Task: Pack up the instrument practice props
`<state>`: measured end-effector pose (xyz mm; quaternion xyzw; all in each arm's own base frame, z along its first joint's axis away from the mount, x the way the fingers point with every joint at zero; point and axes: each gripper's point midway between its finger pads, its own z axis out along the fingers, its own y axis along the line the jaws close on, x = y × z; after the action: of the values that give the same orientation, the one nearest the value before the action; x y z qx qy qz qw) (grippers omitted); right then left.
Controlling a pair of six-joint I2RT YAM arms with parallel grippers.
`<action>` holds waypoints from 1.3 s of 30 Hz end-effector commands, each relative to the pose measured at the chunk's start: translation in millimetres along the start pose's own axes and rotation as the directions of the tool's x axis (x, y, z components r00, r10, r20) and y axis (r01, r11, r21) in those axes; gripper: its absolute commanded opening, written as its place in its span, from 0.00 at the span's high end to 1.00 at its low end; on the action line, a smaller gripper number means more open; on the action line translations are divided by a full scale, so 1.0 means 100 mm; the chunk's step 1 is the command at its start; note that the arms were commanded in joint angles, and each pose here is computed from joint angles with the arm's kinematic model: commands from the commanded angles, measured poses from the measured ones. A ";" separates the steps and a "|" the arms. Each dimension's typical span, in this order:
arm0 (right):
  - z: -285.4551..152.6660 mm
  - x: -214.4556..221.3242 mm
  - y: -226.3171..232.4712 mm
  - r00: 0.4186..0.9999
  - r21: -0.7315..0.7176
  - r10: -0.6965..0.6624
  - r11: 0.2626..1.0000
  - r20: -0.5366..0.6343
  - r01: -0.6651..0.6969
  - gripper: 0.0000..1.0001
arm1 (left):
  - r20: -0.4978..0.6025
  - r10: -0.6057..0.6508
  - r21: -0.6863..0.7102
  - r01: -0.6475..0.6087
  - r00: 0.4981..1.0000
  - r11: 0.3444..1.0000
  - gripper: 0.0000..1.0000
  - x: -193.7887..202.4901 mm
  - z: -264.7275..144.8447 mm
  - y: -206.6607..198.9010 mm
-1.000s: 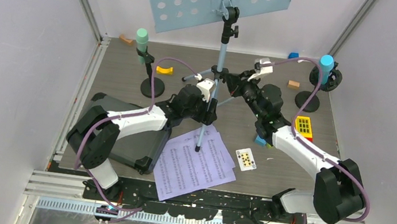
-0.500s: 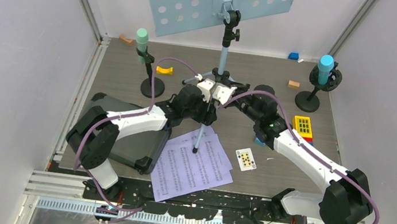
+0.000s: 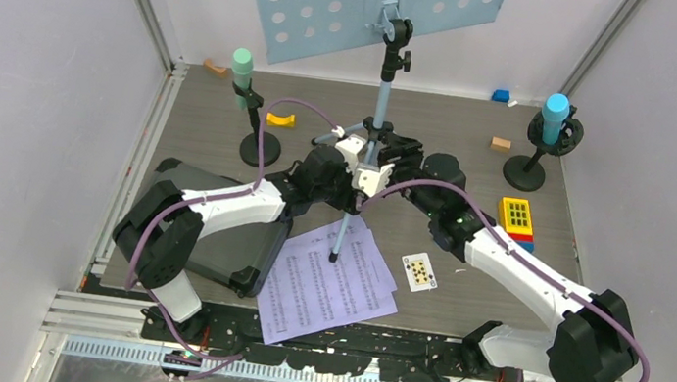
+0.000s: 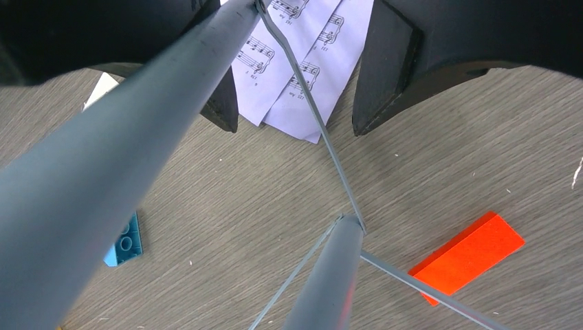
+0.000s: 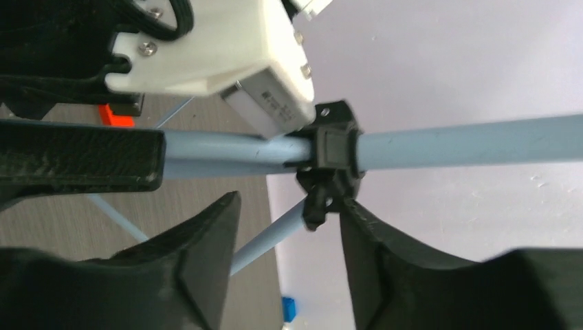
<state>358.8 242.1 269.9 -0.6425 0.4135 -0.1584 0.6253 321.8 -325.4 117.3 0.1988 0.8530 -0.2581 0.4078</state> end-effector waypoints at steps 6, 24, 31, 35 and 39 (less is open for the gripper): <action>-0.36 -0.22 -0.45 0.798 0.275 0.531 0.753 0.283 -0.598 0.22 | 0.064 -0.011 -0.006 0.012 0.998 1.000 0.34 -0.23 -0.06 -0.05; -0.46 0.03 -0.40 -0.709 0.092 0.489 -0.849 0.508 -0.520 0.35 | 0.056 -0.010 0.000 0.010 0.998 1.000 0.32 -0.22 -0.02 -0.06; -0.43 0.18 -0.19 -0.828 0.020 0.130 -0.990 0.545 -0.143 0.36 | 0.057 -0.008 -0.001 0.008 0.998 1.000 0.33 -0.22 -0.03 -0.06; -0.37 0.22 -0.16 -0.841 -0.007 0.063 -0.997 0.538 -0.079 0.38 | 0.052 -0.007 -0.001 0.007 0.999 1.000 0.33 -0.20 -0.02 -0.06; -0.23 0.19 -0.14 -0.878 -0.074 -0.020 -0.997 0.478 -0.018 0.43 | 0.054 -0.001 -0.005 0.002 0.999 1.000 0.33 -0.21 -0.01 -0.05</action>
<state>347.5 205.3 268.7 0.5129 0.6162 0.4710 0.3679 321.7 -324.8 116.6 0.1948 0.8549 -0.2549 0.4077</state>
